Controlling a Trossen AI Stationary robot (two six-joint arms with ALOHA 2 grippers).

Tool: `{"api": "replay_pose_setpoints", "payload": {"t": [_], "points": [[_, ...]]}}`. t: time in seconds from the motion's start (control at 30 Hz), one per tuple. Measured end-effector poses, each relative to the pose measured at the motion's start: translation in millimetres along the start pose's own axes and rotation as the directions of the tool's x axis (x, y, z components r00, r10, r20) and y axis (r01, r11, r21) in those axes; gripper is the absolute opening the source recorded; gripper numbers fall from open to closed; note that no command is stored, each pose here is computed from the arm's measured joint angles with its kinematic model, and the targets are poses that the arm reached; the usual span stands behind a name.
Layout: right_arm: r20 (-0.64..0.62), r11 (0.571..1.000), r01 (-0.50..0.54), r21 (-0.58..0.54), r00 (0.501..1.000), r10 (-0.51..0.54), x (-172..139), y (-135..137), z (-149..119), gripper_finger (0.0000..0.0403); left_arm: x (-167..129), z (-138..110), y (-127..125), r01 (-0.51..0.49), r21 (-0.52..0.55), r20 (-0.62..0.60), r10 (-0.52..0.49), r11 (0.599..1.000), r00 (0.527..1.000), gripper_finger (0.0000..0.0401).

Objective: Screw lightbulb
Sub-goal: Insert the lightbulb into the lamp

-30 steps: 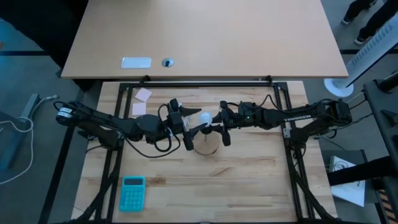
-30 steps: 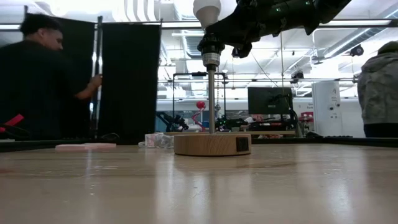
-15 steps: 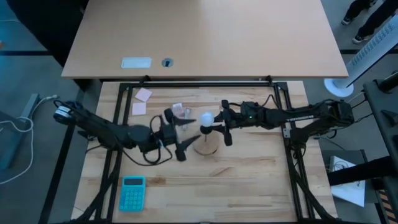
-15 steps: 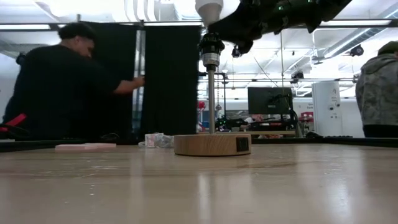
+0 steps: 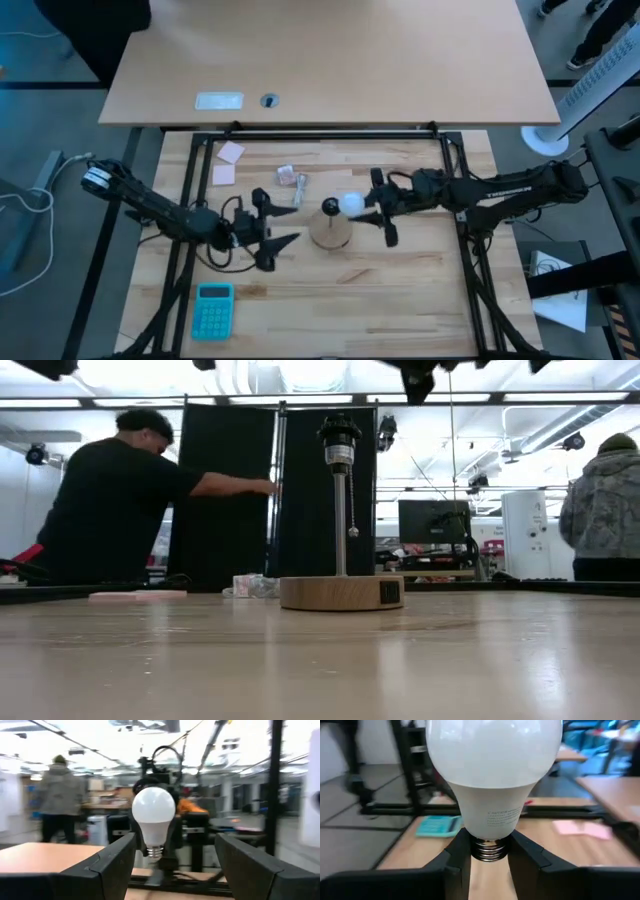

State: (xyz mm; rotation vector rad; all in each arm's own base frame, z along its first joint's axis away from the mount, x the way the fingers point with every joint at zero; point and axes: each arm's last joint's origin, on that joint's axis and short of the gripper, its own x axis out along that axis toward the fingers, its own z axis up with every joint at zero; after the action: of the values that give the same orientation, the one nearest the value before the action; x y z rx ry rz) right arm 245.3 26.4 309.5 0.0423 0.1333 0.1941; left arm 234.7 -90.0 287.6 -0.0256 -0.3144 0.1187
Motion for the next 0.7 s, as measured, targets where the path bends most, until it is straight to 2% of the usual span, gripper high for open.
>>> {"api": "replay_pose_setpoints", "payload": {"t": [0.17, 0.23, 0.3, 0.4, 0.57, 0.7], "points": [[-0.034, 0.99, -0.122, 0.074, 0.992, 0.125, -15.4, 31.3, 2.3, 0.0089, -13.3, -5.0, -14.6, 0.064, -0.037, -0.03, -0.065, 0.997, 0.997, 0.0262], [-0.078, 0.983, -0.147, 0.107, 0.985, 0.156, -19.2, 42.6, -1.5, 0.0089, -16.9, -9.1, -21.1, 0.033, -0.043, -0.06, -0.036, 0.999, 0.998, 0.0262], [-0.143, 0.978, -0.162, 0.134, 0.973, 0.181, -20.6, 52.7, -8.3, 0.0089, -21.3, -15.8, -26.1, -0.047, -0.022, -0.109, 0.044, 0.999, 0.993, 0.0262], [-0.254, 0.979, -0.123, 0.163, 0.953, 0.162, -16.3, 68.5, -23.7, 0.0089, -25.9, -25.2, -34.3, -0.125, -0.013, -0.155, 0.121, 0.992, 0.98, 0.0262], [-0.414, 0.986, -0.008, 0.168, 0.907, 0.078, 4.0, 88.8, -56.6, 0.0089, -25.6, -53.0, -50.3, -0.115, -0.072, -0.227, 0.096, 0.991, 0.969, 0.0262], [-0.435, 0.984, 0.061, 0.166, 0.9, 0.018, 22.6, 103.7, -76.9, 0.0089, -25.2, -81.0, -74.4, -0.123, -0.107, -0.278, 0.089, 0.987, 0.957, 0.0262]]}}
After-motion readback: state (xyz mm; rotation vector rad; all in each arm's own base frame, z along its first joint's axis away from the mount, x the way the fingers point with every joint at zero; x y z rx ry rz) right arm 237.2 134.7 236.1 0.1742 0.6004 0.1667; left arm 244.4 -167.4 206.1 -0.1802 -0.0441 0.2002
